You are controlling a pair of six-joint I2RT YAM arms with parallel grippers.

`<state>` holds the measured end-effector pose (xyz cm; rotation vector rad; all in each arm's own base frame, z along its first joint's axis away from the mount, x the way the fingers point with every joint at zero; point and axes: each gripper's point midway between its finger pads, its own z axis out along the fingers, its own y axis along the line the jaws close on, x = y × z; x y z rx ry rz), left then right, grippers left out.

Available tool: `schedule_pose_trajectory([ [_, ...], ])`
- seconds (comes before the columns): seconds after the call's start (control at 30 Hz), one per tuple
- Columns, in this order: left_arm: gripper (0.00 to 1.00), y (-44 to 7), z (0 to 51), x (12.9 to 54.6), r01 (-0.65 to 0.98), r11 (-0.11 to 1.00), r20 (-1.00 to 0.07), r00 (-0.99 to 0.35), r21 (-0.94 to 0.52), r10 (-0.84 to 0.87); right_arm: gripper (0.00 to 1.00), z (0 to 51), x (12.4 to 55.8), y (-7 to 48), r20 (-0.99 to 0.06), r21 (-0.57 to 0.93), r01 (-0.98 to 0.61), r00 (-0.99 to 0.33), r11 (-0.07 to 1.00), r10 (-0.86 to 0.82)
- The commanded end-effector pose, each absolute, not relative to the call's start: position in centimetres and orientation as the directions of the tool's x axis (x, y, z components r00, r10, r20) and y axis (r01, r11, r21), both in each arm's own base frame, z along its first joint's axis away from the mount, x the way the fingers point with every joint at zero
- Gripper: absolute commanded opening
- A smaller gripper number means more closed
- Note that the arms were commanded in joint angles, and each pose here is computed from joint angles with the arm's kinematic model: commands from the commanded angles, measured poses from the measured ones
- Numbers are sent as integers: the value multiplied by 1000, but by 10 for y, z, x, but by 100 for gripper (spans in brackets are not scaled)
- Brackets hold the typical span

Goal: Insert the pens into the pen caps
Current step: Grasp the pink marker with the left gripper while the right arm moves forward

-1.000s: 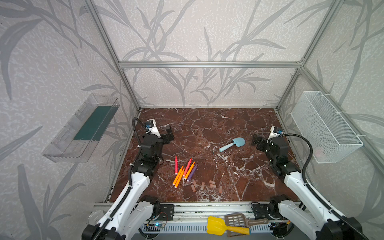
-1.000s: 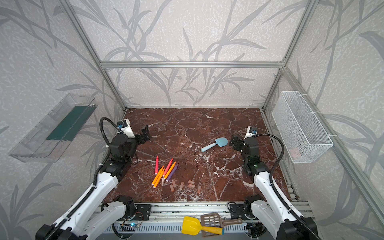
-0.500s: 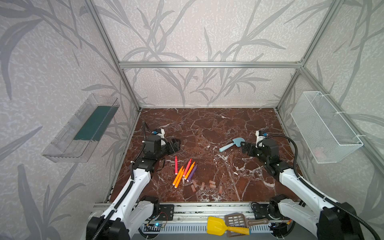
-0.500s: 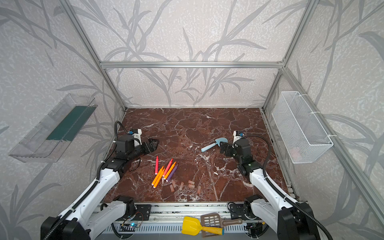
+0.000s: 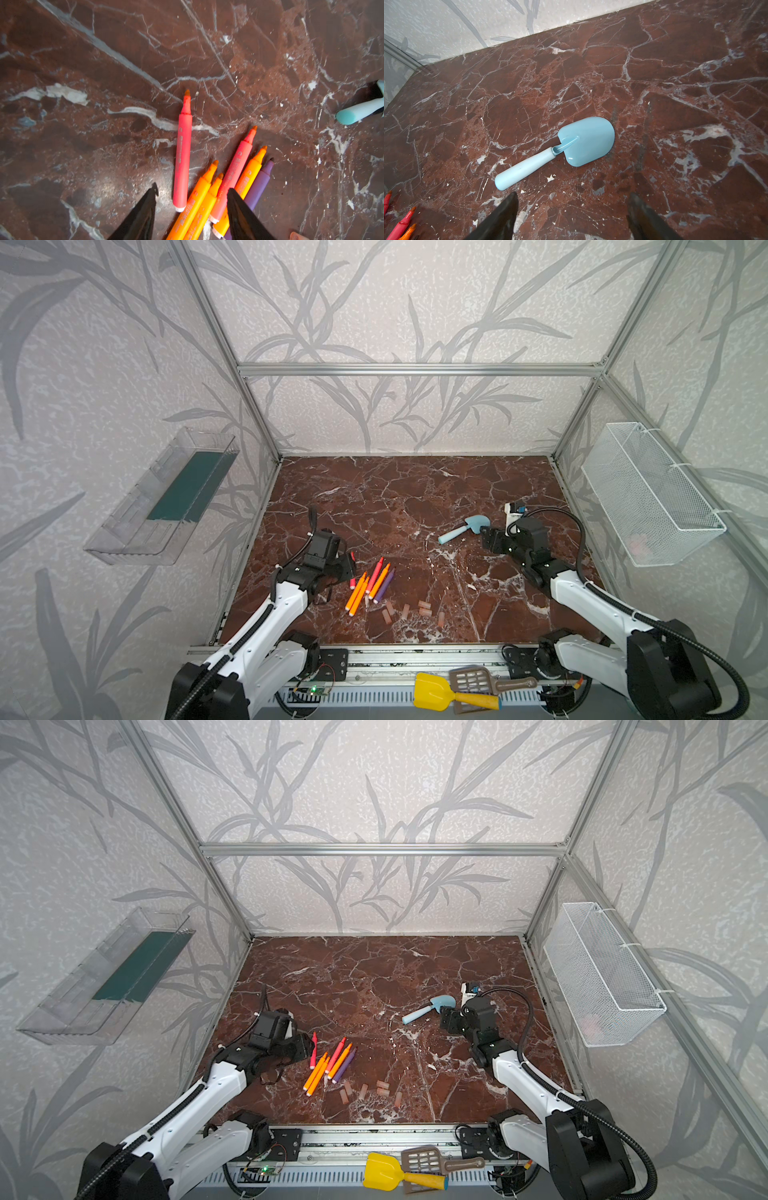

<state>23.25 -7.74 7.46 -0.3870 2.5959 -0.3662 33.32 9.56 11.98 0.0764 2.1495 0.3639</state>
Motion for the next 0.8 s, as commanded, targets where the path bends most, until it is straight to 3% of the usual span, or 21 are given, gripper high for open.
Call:
schedule_pose_trajectory([
  [0.0,56,-70,67,225,-260,920,-419,-830,-294,-369,81,122,331,94,-816,277,-91,-548,957,184],
  [0.2,55,-78,49,234,-275,931,-413,-839,-239,-354,80,122,330,94,-814,275,-91,-551,957,182],
  [0.77,37,-70,24,243,-312,947,-400,-860,-76,-316,78,118,334,97,-803,268,-90,-572,959,170],
])
